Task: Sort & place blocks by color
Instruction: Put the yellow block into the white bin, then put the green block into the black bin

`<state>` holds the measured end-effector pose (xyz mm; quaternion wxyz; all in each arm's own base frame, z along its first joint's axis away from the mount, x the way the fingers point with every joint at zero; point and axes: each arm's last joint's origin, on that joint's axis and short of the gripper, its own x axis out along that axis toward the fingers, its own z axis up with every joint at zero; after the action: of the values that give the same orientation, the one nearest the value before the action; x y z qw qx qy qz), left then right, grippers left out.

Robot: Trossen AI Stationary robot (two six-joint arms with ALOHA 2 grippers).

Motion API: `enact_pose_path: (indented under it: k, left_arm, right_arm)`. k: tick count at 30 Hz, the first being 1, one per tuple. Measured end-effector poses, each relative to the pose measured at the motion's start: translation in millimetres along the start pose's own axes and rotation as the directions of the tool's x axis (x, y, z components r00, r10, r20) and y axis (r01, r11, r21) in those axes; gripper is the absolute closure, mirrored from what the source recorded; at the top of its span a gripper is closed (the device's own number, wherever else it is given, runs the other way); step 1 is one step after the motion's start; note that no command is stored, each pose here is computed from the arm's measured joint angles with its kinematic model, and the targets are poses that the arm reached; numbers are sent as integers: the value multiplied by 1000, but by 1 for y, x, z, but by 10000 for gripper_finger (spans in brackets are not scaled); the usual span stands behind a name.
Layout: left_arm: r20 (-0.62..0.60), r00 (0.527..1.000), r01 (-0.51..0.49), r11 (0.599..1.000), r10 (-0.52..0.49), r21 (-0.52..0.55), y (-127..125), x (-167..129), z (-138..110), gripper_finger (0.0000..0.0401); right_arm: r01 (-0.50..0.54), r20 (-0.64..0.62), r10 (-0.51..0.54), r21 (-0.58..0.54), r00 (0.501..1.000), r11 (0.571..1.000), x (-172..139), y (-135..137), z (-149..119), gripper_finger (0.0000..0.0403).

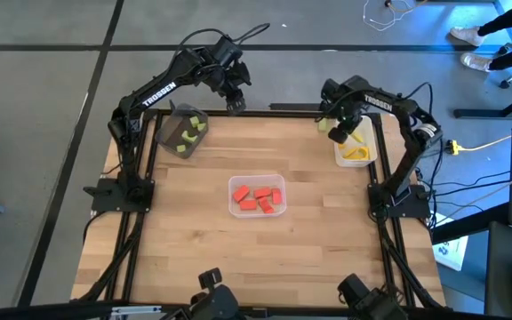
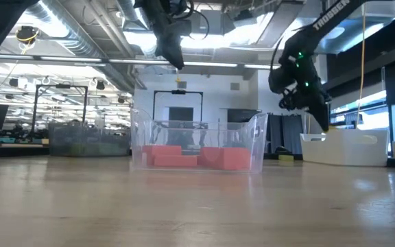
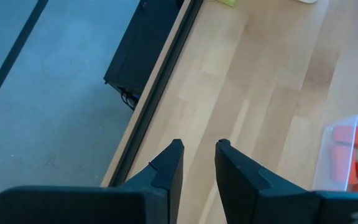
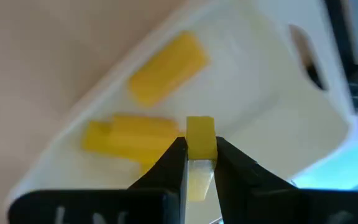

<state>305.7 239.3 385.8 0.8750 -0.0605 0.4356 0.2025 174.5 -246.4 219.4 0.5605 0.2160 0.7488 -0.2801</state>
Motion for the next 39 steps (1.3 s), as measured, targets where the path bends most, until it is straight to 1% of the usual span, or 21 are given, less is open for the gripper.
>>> enact_pose_path:
  k: [4,6,11,13,16,17,19,21,22,24,26,27,30,32,34,36,37,39]
  left_arm:
    - [0,1000,0,1000,0,-1,0,0,0,319]
    - [0,1000,1,1000,-1,0,-1,0,0,319]
    - [0,1000,2,1000,-2,0,-1,0,0,319]
    - [-1,1000,2,1000,-2,0,-1,0,0,319]
    - [-1,1000,2,1000,-2,-1,-1,0,0,319]
    - [-1,1000,2,1000,-2,-1,-1,0,0,319]
    - [-1,1000,2,1000,-2,-1,-1,0,0,319]
    - [-1,1000,2,1000,-2,-1,-1,0,0,319]
    - [-1,1000,2,1000,-2,-1,-1,0,0,319]
    - [-2,1000,1,1000,-1,-1,-1,0,0,319]
    - [-2,1000,2,1000,-2,-1,-1,0,0,319]
    - [-2,1000,2,1000,-2,-1,-1,0,0,319]
    - [-2,1000,2,1000,-2,-2,-1,0,0,319]
    - [-2,1000,2,1000,-2,-2,-1,0,0,319]
    - [-2,1000,2,1000,-2,-2,-1,0,0,319]
    - [-2,1000,2,1000,-2,-2,-1,0,0,319]
    - [-2,1000,2,1000,-2,-2,-1,0,0,319]
    - [-2,1000,1,1000,-1,-2,-1,0,0,319]
  right_arm:
    - [107,-14,-106,65,994,992,13,-6,-1,351]
    - [138,-22,-137,96,990,986,15,-8,-1,334]
    - [140,-27,-138,132,990,981,16,-9,-2,262]
    - [140,-27,-138,133,990,981,16,-9,-2,246]
    - [135,-26,-132,136,991,982,16,-9,-2,238]
    - [115,-23,-113,137,993,984,16,-9,-2,237]
    - [25,8,-27,152,1000,988,11,-7,0,236]
    - [-115,76,102,188,992,975,1,-6,4,235]
    - [-184,117,162,205,980,961,-4,-6,7,235]
    - [-310,224,259,239,940,920,-18,-6,15,234]
    - [-407,330,318,246,888,880,-30,-4,24,234]
    - [-437,382,327,246,864,865,-36,-3,29,234]
    - [-464,514,273,290,813,837,-48,1,44,234]
    - [-455,559,203,358,804,816,-51,5,50,234]
    - [-424,572,131,415,810,805,-51,8,55,234]
    - [-377,546,70,475,835,795,-47,11,57,235]
    - [-361,533,53,492,844,792,-45,12,59,236]
    - [-350,514,36,530,857,773,-39,16,63,240]
